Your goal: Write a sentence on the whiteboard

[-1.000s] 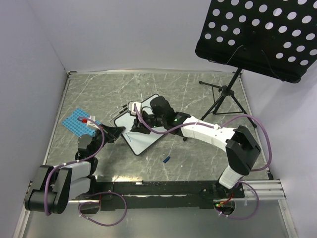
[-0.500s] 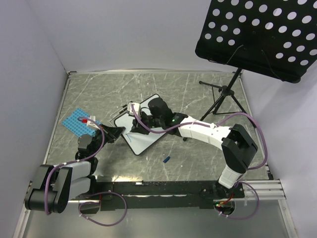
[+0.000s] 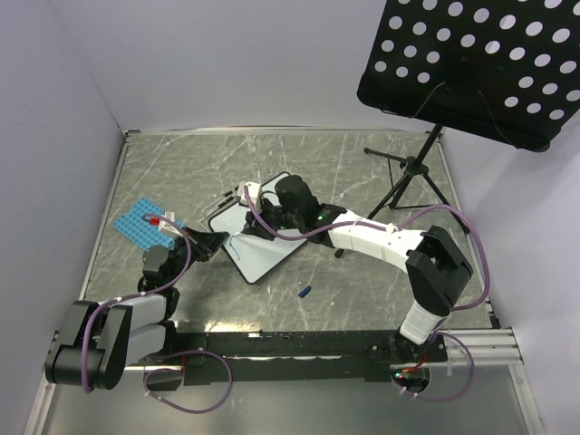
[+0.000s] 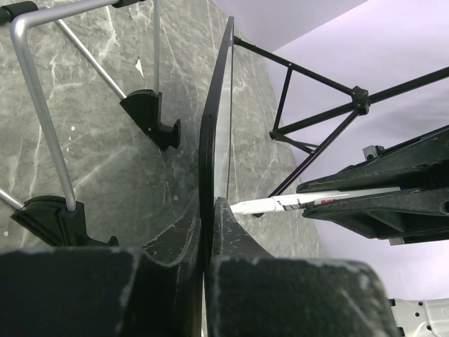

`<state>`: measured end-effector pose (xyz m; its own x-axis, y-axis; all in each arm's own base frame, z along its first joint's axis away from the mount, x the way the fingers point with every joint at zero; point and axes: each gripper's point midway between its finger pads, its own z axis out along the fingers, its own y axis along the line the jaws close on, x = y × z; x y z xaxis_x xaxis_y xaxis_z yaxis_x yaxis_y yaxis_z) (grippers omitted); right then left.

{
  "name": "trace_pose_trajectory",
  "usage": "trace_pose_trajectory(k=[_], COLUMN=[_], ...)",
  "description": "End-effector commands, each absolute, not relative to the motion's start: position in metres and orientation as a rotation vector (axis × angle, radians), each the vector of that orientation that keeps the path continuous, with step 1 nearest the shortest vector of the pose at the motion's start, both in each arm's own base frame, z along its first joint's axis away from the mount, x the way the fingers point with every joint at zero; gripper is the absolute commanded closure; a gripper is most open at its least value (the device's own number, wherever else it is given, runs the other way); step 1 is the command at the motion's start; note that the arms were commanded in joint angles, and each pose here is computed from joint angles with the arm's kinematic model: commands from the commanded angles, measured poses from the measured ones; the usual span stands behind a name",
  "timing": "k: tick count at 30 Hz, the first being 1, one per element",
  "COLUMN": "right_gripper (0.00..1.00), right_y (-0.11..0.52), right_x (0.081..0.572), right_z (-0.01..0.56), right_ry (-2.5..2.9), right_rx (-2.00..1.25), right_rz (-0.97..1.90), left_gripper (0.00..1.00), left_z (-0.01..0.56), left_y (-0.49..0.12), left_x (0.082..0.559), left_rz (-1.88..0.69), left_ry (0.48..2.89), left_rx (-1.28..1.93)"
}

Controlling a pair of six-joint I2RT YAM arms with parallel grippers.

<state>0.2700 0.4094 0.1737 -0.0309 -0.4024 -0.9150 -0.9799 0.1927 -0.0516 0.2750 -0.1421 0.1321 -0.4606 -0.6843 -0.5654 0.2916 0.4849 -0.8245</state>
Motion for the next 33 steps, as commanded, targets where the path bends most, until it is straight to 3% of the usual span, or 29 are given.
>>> trace_pose_trajectory(k=[1,33], right_gripper=[1.0,1.0], right_y=[0.398,0.408], right_x=[0.271,0.235], right_z=[0.17,0.169], right_ry=[1.585,1.566], right_rx=[-1.365,-1.433], right_rz=[0.774,0.865], left_gripper=[0.99,0.99], left_z=[0.132,0.132], left_y=[-0.144,-0.144], left_x=[0.262,0.264], left_rz=[-1.188,-1.186], left_ry=[1.665,1.67], left_rx=[-0.283,-0.281])
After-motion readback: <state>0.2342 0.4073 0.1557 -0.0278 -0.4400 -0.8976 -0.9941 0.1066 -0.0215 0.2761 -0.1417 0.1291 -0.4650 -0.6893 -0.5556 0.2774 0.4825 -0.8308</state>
